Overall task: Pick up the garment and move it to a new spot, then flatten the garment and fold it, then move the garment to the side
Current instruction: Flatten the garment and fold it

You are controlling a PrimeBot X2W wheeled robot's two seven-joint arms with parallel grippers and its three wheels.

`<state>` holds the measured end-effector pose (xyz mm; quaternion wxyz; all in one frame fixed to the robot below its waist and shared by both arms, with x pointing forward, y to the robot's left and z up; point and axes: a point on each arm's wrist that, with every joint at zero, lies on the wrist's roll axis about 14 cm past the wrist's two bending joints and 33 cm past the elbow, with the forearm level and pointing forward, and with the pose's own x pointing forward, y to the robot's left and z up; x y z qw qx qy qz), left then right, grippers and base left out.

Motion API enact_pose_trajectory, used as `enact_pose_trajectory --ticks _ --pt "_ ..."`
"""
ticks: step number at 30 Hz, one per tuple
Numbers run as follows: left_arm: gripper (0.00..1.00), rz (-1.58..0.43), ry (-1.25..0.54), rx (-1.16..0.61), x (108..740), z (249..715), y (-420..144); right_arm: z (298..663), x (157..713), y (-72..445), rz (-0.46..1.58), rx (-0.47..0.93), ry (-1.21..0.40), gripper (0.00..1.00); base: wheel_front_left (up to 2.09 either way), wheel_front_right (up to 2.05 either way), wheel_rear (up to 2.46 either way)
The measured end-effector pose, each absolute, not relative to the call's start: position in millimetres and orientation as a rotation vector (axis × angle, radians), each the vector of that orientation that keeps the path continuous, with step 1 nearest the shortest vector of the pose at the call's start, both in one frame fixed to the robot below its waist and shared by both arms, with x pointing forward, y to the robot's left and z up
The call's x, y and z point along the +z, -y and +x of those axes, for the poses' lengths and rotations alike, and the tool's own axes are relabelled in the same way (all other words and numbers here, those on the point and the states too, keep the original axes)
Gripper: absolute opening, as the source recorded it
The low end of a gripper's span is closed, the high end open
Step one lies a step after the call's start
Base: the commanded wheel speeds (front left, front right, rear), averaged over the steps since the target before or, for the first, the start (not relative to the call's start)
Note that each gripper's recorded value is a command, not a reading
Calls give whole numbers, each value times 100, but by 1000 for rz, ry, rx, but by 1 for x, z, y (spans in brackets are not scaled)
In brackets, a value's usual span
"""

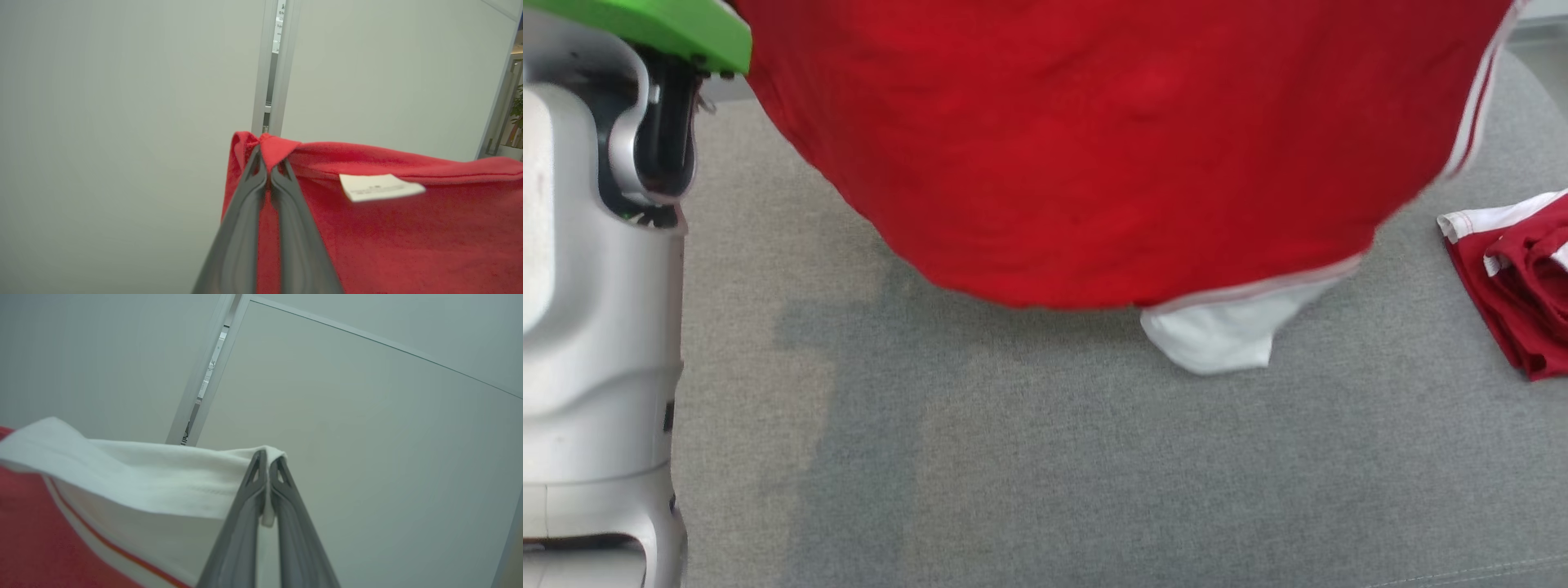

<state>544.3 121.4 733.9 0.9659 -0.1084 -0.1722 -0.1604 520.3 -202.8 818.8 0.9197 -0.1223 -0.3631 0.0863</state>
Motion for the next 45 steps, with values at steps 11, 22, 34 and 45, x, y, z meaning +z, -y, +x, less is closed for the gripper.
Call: enact_pose_trajectory --ticks 11,22,34,45 --pt "0 -325 549 -169 750 630 -142 586 841 213 -259 90 831 0 0 0 0" --pt "0 -451 27 -58 504 606 -159 596 637 221 -144 131 396 0 0 0 0" --pt "0 -581 -343 81 367 459 -159 497 502 227 24 67 54 0 0 0 0" --pt "0 -633 -380 120 361 377 -163 412 459 230 119 -22 -74 0 0 0 0"
